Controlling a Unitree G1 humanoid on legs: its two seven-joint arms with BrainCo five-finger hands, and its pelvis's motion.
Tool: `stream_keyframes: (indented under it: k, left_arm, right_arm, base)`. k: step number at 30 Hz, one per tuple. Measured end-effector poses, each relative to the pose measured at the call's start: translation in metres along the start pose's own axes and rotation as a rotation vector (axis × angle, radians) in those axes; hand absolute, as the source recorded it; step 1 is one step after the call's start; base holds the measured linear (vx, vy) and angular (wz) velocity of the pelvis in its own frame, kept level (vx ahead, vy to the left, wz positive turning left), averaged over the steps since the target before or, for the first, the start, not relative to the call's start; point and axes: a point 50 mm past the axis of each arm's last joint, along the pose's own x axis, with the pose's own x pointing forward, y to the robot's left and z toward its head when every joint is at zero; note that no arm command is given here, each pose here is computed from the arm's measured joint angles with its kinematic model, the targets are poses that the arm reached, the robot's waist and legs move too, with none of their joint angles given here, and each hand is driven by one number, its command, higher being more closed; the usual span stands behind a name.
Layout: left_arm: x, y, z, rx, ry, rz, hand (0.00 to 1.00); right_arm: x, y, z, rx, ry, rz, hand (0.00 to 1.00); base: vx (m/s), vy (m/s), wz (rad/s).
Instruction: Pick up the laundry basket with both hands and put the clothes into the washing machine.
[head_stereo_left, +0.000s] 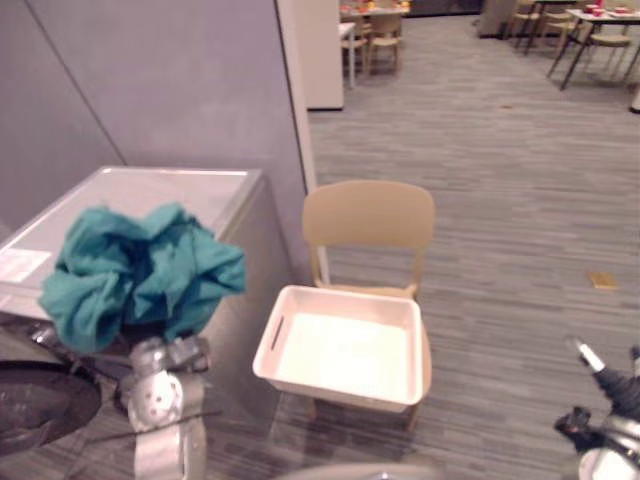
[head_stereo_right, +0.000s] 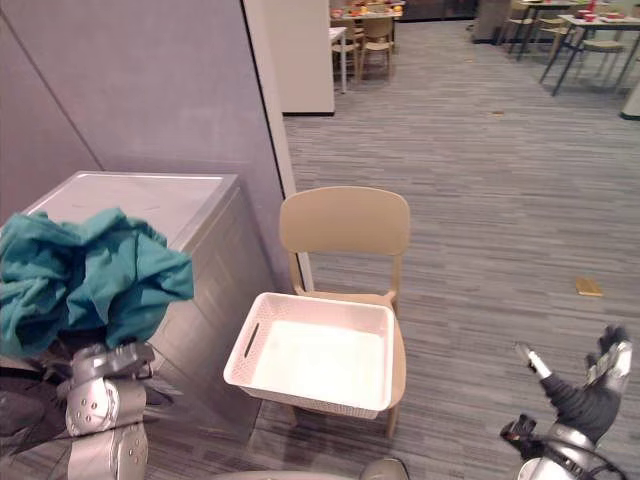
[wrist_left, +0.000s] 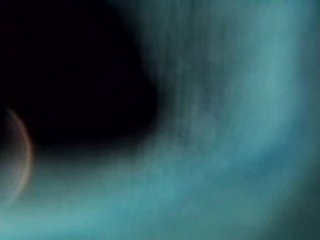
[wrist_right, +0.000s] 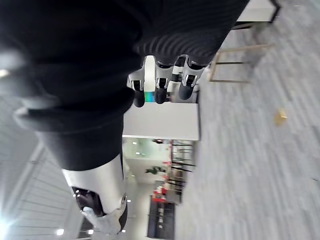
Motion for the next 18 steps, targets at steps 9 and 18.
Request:
stream_keyframes:
  k: [9,18]
  left_arm:
    - [-0.061,0.070,-0.071,0.215,0.407,0.287,1.00]
    - [-0.126,0.101,-0.137,0.308,0.837,0.390,1.00]
  right_arm:
    - [-0.037,-0.013,-0.099,0.044,0.475,-0.068,0.00]
    - [-0.079,-0.024,-0.171,0.033,0.877,-0.181,0.00]
  base:
    - [0.00,-0.002,0.25]
    - [0.01,0.006,0.16]
